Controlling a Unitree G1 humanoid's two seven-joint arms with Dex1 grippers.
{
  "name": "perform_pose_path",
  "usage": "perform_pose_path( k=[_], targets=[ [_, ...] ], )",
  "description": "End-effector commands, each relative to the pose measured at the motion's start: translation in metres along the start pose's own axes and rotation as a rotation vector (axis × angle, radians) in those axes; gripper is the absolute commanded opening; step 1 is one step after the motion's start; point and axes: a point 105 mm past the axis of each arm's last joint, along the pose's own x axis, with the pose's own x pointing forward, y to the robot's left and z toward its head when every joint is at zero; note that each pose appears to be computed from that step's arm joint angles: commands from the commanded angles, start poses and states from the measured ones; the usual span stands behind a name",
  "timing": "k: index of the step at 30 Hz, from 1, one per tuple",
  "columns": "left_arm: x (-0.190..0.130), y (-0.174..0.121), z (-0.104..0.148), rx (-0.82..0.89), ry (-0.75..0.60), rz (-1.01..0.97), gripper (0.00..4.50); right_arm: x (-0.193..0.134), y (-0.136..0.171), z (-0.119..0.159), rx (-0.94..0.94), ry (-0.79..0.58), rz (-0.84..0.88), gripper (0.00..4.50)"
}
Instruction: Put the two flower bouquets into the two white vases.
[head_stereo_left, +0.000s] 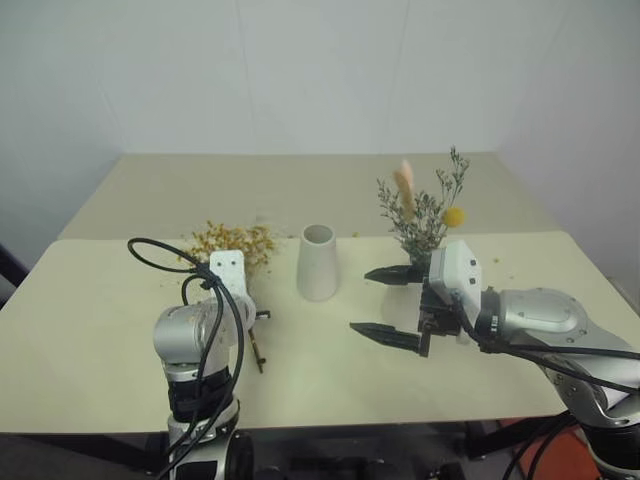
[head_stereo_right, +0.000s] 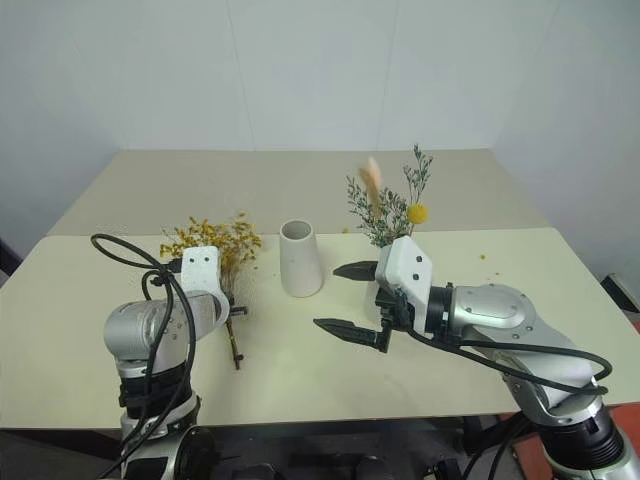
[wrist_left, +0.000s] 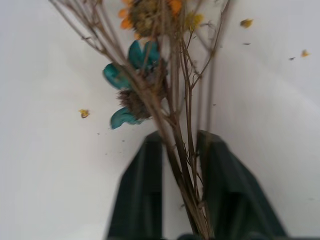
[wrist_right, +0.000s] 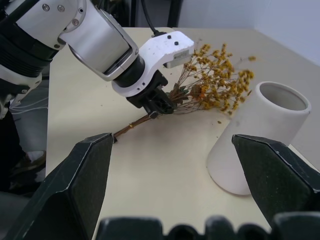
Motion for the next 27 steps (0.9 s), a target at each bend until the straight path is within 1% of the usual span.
perform_pose_path(
  k=[1, 3, 5, 9, 13, 15, 16, 18, 22, 24, 27],
  targets=[
    [0.002, 0.003, 0.000, 0.035, 0.007, 0.027, 0.01, -0.001, -0.003, 0.010, -0.044, -0.031, -0.020, 4.50],
    [0.002, 0.007, 0.000, 0.050, 0.007, 0.043, 0.01, 0.000, -0.003, 0.011, -0.046, -0.034, -0.023, 4.50],
    [-0.004, 0.010, 0.011, 0.102, -0.054, 0.056, 0.01, 0.001, -0.003, 0.011, -0.048, -0.038, -0.027, 4.50],
    [-0.028, 0.017, 0.061, 0.087, -0.370, 0.065, 0.01, 0.000, -0.004, 0.011, -0.052, -0.041, -0.044, 4.50],
    [-0.046, 0.033, 0.106, 0.070, -0.585, 0.110, 0.01, -0.002, -0.005, 0.012, -0.056, -0.047, -0.083, 4.50],
    [-0.060, 0.038, 0.132, 0.094, -0.737, 0.098, 0.01, -0.004, -0.007, 0.015, -0.058, -0.056, -0.123, 4.50],
    [-0.068, 0.039, 0.144, 0.087, -0.810, 0.064, 0.01, -0.005, -0.009, 0.017, -0.060, -0.061, -0.146, 4.50],
    [-0.076, 0.039, 0.161, 0.054, -0.894, -0.012, 0.01, -0.007, -0.009, 0.021, -0.051, -0.076, -0.180, 4.50],
    [-0.091, 0.033, 0.195, -0.121, -1.058, -0.289, 0.01, -0.010, -0.007, 0.024, -0.013, -0.088, -0.247, 4.50],
    [-0.100, 0.023, 0.208, -0.207, -1.144, -0.468, 0.01, -0.012, -0.005, 0.023, 0.007, -0.087, -0.289, 4.50],
    [-0.115, 0.003, 0.222, -0.322, -1.224, -0.754, 0.01, -0.015, -0.002, 0.021, 0.024, -0.087, -0.342, 4.50]
  ],
)
